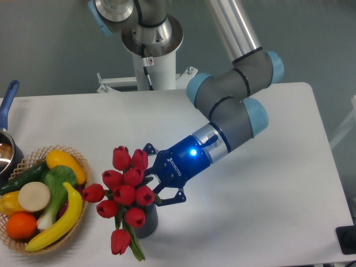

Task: Insert the flowers into the vase
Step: 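Push the tulip bunch further down into the vase, then hold the tulips steady in the vase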

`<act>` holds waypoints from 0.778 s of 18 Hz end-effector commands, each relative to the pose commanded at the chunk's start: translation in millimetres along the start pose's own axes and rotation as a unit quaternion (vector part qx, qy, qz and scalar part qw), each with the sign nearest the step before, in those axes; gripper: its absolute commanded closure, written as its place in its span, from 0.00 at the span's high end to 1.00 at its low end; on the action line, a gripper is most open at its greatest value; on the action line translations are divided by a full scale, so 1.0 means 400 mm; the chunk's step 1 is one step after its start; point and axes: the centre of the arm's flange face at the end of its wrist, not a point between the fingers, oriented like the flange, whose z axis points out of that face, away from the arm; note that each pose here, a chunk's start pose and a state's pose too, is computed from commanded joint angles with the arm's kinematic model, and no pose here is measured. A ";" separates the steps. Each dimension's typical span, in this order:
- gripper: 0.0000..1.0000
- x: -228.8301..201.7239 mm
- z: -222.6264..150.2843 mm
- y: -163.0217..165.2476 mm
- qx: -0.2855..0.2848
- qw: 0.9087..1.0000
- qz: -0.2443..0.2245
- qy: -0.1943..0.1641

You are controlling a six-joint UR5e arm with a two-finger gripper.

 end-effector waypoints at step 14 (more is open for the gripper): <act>0.45 0.000 0.008 0.071 -0.002 1.000 0.013 0.003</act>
